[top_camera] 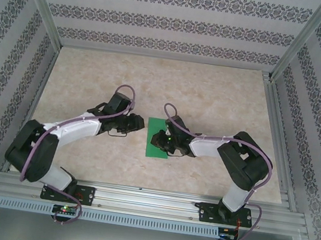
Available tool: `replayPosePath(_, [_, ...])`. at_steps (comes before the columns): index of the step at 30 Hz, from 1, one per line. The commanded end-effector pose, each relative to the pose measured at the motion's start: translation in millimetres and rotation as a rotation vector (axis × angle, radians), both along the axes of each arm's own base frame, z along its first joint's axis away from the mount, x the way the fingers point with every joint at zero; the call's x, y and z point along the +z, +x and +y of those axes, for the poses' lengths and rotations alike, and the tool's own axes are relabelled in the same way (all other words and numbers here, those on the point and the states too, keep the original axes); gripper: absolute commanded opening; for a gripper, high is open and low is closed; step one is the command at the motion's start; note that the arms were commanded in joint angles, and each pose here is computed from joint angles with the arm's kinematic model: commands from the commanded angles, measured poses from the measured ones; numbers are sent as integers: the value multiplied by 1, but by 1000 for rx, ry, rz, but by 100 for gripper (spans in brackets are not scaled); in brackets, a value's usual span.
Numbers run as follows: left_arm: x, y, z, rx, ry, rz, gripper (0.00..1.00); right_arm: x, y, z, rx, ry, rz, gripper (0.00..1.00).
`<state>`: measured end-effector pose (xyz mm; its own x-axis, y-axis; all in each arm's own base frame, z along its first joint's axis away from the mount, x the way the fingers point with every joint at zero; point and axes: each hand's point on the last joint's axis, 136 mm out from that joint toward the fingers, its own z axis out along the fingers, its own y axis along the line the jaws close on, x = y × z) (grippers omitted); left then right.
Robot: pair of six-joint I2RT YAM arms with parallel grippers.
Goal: Fold a paper plane with a square sheet of paper (pick it up from the middle)
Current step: Turn over the paper at the center of the table.
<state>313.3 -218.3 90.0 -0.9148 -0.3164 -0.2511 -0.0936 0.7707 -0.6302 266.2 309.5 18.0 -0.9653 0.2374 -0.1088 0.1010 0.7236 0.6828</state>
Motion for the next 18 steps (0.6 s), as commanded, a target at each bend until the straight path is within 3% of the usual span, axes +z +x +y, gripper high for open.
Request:
replayPosePath(1, [4,14,-17,-25,-23,-7,32,11,9,-7,-56,6,-48,18])
replayPosePath(7, [-9,30,-44,-71,-49,30,23,40,12,-18,-28,41,-106,24])
replayPosePath(13, [-20,42,-59,-102,-41,51,20,33,13,-67,-102,-41,-107,35])
replayPosePath(18, [-33,46,-56,-100,9,72,17,28,11,-71,-78,11,-66,38])
